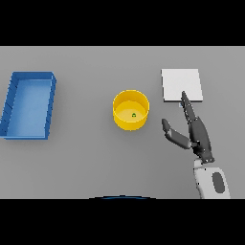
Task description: Pick up the red beaker and tilt it to pour out 1 green nut into yellow bowl. Pick up the yellow bowl and place it on the metallic measuring scale.
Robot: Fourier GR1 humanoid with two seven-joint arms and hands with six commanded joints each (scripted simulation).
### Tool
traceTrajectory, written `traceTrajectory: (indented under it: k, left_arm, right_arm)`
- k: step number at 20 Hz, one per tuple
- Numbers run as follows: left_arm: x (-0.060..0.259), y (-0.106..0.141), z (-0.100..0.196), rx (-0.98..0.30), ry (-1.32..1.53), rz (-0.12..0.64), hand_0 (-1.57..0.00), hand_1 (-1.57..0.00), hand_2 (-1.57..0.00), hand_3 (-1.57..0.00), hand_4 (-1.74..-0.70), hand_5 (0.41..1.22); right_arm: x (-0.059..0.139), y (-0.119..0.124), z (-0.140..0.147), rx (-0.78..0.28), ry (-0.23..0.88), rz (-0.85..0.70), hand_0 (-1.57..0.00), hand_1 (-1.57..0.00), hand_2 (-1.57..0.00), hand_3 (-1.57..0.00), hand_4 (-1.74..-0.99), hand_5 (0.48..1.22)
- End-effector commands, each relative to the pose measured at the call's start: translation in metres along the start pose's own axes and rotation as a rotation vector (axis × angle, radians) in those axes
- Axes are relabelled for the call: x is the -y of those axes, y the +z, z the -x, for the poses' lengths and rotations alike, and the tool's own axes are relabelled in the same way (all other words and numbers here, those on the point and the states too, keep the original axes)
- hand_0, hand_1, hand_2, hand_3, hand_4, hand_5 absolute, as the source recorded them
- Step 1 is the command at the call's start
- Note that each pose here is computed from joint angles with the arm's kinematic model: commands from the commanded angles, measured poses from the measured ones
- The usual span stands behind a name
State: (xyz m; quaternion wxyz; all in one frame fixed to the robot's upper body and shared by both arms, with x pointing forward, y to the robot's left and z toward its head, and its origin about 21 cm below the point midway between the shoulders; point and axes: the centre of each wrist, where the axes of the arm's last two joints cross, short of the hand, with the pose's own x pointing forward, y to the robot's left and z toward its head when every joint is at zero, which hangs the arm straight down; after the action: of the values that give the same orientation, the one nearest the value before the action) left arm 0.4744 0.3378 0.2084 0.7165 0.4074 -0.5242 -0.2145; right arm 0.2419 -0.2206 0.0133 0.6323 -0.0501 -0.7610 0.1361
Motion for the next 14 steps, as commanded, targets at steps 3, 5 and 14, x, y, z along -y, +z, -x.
traceTrajectory:
  k: [3, 5, 14]
  left_arm:
    - [0.017, -0.001, 0.041, -0.053, 0.083, 0.001, -1.57, -1.57, -1.57, -1.57, -1.74, 1.221]
    - [0.039, 0.002, 0.064, -0.067, 0.134, 0.015, -1.57, -1.57, -1.57, -1.57, -1.74, 1.221]
    - [0.082, 0.041, 0.107, -0.164, 0.223, 0.051, -1.57, -1.57, -1.57, -1.57, -1.66, 0.868]
  right_arm:
    - [0.000, 0.005, 0.002, 0.016, -0.018, -0.005, 0.00, 0.00, 0.00, 0.00, -1.131, 0.669]
    - [0.001, 0.005, 0.003, 0.024, 0.001, -0.003, 0.00, 0.00, 0.00, 0.00, -1.151, 0.676]
    - [-0.002, 0.006, 0.004, 0.012, 0.001, -0.005, 0.00, 0.00, 0.00, 0.00, -1.155, 0.669]
